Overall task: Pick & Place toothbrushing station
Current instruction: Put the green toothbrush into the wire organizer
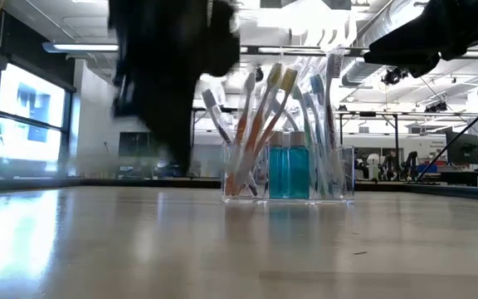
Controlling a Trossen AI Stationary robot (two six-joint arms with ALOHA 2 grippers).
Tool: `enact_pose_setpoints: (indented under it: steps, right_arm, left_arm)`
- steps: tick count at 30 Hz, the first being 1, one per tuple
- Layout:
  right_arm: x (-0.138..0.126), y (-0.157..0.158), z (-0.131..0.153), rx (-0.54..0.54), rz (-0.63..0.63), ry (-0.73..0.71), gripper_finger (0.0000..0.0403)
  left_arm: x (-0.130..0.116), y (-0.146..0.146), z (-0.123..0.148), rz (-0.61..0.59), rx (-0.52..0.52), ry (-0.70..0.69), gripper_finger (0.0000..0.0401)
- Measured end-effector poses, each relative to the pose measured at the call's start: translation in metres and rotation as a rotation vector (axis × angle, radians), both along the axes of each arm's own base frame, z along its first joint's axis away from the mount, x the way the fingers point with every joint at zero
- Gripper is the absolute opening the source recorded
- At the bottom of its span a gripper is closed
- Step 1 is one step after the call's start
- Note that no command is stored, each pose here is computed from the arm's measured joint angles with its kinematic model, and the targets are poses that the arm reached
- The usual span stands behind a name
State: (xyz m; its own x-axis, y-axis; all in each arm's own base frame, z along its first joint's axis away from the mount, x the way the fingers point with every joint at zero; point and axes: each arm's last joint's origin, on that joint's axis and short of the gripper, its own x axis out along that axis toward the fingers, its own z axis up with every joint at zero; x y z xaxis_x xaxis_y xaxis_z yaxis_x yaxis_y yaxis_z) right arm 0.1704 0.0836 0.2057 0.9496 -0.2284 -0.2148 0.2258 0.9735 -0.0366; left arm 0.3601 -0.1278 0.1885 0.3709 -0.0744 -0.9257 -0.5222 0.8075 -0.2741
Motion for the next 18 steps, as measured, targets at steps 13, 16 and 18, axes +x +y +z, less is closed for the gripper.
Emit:
enact_pose_setpoints:
  steps: [13,16,18]
  right_arm:
    - [0.0,0.0,-0.001,0.006,-0.003,0.011,0.0138]
    - [0.0,0.0,-0.002,0.007,-0.004,0.012,0.0138]
    - [0.0,0.0,-0.002,0.007,-0.004,0.013,0.0138]
  left_arm:
    - [-0.039,-0.024,0.116,-0.169,0.463,-0.441,0.0016]
    - [-0.038,-0.022,0.116,-0.228,0.594,-0.433,0.0016]
    - [-0.034,-0.012,0.117,-0.25,0.669,-0.42,0.0015]
